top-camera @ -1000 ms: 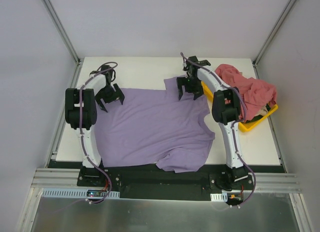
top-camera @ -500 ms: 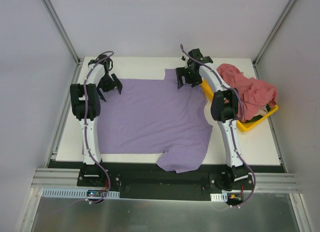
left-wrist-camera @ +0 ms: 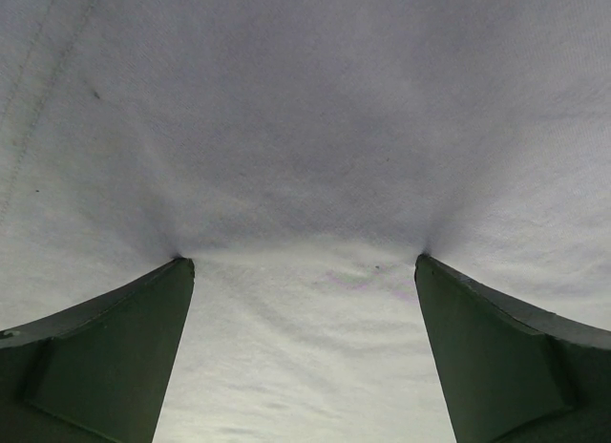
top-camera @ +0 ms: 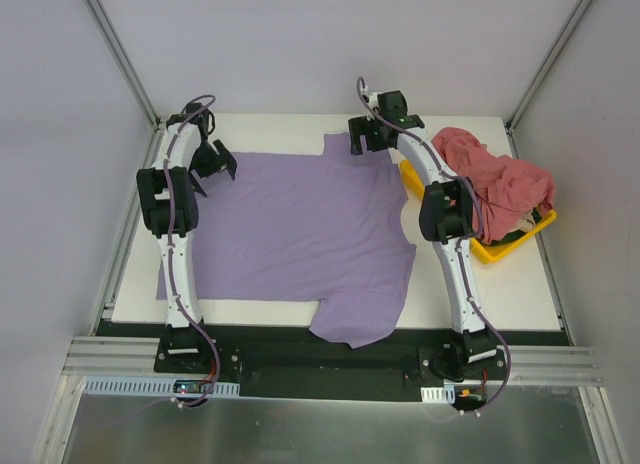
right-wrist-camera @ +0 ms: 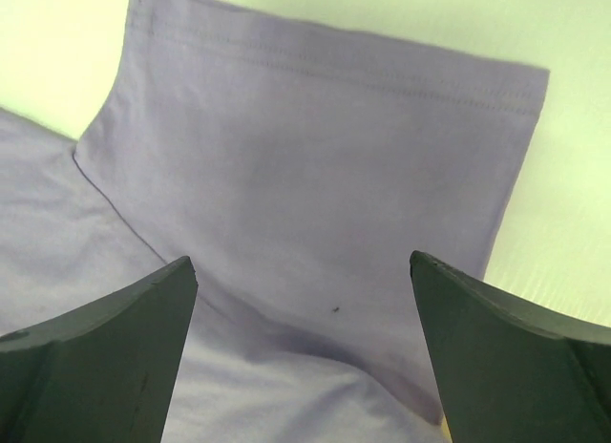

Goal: Fold and stack the t-shirts
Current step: Flatten out the tshirt

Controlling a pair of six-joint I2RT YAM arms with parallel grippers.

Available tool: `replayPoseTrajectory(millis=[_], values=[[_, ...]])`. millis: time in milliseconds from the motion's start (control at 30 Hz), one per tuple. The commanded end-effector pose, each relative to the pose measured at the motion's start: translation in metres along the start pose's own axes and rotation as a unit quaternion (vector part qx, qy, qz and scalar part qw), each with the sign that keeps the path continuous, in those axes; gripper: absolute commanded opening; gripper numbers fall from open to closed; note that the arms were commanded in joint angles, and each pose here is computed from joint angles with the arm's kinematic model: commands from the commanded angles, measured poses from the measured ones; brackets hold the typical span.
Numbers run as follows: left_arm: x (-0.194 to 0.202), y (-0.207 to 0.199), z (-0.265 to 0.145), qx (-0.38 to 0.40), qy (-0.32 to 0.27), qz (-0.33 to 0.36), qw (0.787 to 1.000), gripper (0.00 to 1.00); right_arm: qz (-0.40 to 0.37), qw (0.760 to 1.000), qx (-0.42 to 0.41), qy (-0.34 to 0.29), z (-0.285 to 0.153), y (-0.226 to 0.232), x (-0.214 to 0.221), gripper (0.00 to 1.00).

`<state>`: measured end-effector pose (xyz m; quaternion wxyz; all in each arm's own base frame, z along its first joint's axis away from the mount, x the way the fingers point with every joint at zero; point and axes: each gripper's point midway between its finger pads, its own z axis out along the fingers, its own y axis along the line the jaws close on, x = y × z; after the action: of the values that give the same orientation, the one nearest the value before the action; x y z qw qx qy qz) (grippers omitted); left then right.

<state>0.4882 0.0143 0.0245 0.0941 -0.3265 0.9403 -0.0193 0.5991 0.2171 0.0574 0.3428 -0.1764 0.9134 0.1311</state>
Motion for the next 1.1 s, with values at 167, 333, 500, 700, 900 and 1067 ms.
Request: replayPoseTrajectory(millis=[167, 333, 500, 700, 900, 1067], values=[[-0.014, -0.004, -0.074, 0.037, -0.062, 0.006, 0.997, 0.99, -0.009, 0.998, -0.015, -0.058, -0.08, 0.022, -0.054, 0.96], [0.024, 0.026, -0.126, 0.036, -0.088, -0.002, 0.995, 0.99, 0.022, 1.0, -0.006, 0.02, -0.144, 0.051, -0.006, 0.96], [0.092, 0.079, -0.127, 0.015, -0.085, -0.022, 0.996, 0.99, 0.076, 0.99, 0.014, 0.114, -0.184, 0.076, 0.084, 0.96], [0.154, 0.12, -0.101, 0.008, -0.081, -0.06, 0.995, 0.99, 0.082, 0.984, 0.009, 0.159, -0.186, 0.094, 0.161, 0.96], [0.169, 0.118, -0.082, 0.045, -0.08, -0.063, 0.994, 0.99, 0.065, 0.974, 0.026, 0.217, -0.152, 0.083, 0.187, 0.96], [0.168, 0.119, -0.059, 0.026, -0.049, -0.075, 0.996, 0.99, 0.07, 0.969, 0.035, 0.235, -0.13, 0.069, 0.19, 0.96]])
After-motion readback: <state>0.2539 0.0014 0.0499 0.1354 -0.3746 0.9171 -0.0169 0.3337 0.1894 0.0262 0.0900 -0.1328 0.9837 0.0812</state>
